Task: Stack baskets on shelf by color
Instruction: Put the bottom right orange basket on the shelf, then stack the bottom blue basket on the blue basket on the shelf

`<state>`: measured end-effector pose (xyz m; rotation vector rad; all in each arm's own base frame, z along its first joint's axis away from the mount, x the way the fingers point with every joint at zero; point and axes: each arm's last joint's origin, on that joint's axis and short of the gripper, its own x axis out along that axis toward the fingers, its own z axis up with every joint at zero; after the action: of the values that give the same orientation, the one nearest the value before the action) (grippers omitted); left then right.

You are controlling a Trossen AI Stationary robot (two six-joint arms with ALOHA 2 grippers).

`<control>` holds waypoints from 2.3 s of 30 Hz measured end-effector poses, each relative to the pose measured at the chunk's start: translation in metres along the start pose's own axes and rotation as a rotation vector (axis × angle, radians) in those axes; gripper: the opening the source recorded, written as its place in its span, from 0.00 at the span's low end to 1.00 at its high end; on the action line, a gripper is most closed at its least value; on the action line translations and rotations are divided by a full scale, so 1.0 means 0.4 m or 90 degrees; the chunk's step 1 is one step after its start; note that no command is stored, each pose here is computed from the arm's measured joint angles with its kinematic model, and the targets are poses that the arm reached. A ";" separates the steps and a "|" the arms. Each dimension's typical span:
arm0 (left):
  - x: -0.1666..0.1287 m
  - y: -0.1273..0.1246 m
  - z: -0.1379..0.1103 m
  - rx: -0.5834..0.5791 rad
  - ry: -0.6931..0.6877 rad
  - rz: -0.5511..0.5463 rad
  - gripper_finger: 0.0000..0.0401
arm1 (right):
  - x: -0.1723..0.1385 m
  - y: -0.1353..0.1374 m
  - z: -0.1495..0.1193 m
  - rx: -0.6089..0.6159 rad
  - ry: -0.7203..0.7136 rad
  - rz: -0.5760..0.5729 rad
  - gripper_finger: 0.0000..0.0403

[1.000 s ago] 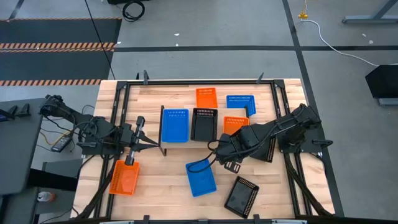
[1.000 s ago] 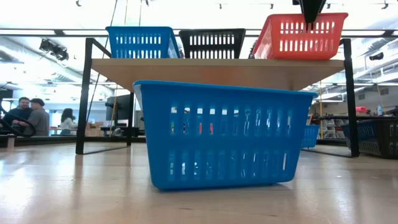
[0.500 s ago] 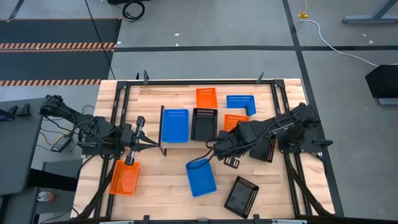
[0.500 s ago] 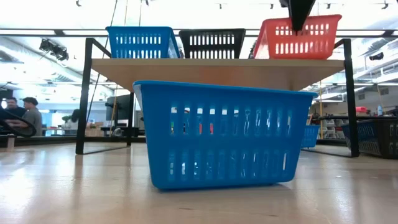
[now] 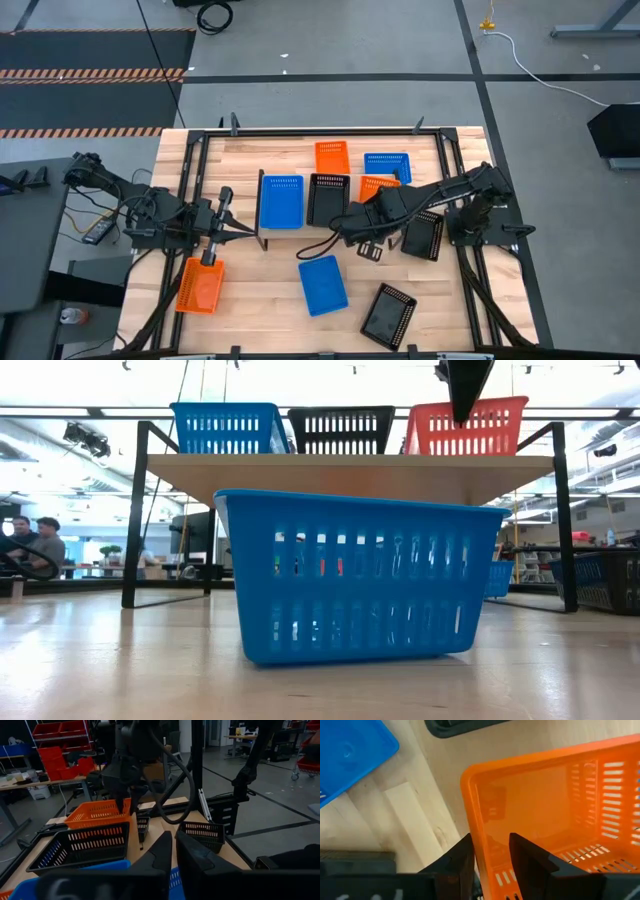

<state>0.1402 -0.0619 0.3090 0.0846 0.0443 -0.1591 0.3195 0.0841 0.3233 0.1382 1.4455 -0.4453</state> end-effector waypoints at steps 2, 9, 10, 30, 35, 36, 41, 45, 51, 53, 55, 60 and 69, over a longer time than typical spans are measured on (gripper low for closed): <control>0.000 0.000 0.000 0.000 0.000 0.000 0.07 | 0.000 -0.001 0.001 -0.003 -0.006 -0.008 0.32; 0.000 0.000 0.000 0.000 0.000 0.000 0.09 | 0.000 0.000 0.000 0.001 -0.008 -0.010 0.37; 0.000 0.000 0.000 0.000 0.000 0.000 0.09 | -0.001 0.001 0.000 0.000 -0.010 -0.012 0.38; 0.000 0.000 0.000 0.000 0.000 0.000 0.09 | -0.002 0.004 -0.003 -0.011 -0.025 -0.029 0.58; 0.000 0.000 0.000 0.000 0.000 0.000 0.09 | -0.002 0.006 -0.004 -0.011 -0.010 -0.010 0.58; 0.000 0.000 0.000 0.000 0.000 0.000 0.08 | -0.002 0.007 -0.005 -0.012 -0.008 -0.007 0.58; 0.000 0.000 0.000 0.000 0.000 0.000 0.07 | -0.002 0.007 -0.005 -0.027 -0.004 -0.002 0.58; 0.000 0.000 0.000 0.000 0.000 0.000 0.08 | -0.002 0.007 -0.006 -0.037 -0.003 -0.001 0.58; 0.000 0.000 0.000 0.000 0.000 0.000 0.09 | -0.002 0.007 -0.006 -0.039 -0.003 -0.002 0.58; 0.000 0.000 0.000 0.000 0.000 0.000 0.09 | -0.002 0.007 -0.005 -0.038 -0.003 -0.002 0.58; 0.000 0.000 0.000 0.000 0.000 0.000 0.08 | -0.002 0.007 -0.006 -0.037 -0.003 -0.002 0.58; 0.000 0.000 0.000 0.000 0.000 0.000 0.06 | -0.002 0.007 -0.006 -0.025 -0.003 -0.001 0.58; 0.000 0.000 0.000 0.000 0.000 0.000 0.08 | -0.002 0.007 -0.006 -0.022 -0.003 -0.001 0.58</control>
<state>0.1402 -0.0620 0.3090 0.0845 0.0446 -0.1591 0.3185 0.0878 0.3234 0.1089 1.4483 -0.4214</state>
